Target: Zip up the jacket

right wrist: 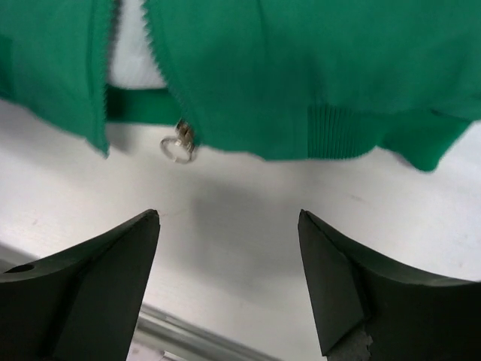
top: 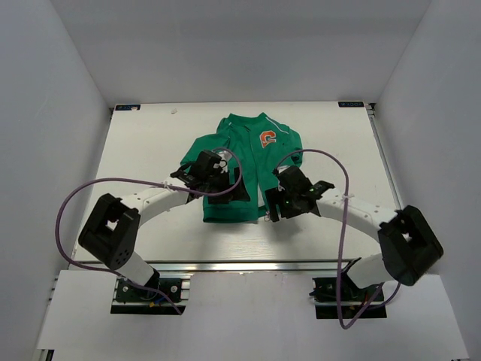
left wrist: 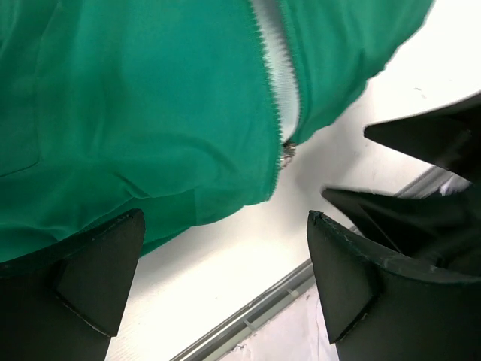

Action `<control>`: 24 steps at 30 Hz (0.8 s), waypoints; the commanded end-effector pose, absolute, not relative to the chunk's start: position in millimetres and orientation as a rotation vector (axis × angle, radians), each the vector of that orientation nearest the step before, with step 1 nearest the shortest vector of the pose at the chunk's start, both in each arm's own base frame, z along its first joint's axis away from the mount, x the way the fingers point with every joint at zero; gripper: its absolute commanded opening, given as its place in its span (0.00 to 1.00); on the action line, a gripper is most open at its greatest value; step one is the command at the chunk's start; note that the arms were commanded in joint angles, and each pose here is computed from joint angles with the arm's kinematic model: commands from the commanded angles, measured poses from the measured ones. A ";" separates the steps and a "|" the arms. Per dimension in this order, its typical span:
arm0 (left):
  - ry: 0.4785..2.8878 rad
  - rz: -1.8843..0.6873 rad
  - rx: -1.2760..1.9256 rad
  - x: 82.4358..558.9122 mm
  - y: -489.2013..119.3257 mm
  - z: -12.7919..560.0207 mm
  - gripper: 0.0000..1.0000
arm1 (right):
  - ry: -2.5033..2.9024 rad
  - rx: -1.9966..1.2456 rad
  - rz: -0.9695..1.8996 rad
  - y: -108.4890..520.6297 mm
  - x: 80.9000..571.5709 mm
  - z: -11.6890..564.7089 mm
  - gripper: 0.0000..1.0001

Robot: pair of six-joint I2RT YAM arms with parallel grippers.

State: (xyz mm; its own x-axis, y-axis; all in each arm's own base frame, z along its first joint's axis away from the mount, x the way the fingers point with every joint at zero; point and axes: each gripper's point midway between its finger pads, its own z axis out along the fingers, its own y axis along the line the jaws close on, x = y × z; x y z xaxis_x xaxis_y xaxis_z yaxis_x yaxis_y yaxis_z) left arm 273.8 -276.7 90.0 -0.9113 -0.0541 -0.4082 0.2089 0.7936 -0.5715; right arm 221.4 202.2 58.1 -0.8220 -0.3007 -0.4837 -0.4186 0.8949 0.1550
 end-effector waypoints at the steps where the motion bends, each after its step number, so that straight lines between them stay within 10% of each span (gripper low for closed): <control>1: 2.569 -0.847 0.084 274.7 -272.1 88.1 0.98 | 2.544 -0.459 0.325 216.9 252.0 55.3 0.78; 24: 2.690 -0.782 0.056 271.7 -275.7 38.2 0.98 | 2.515 -0.265 0.352 238.1 277.1 42.9 0.68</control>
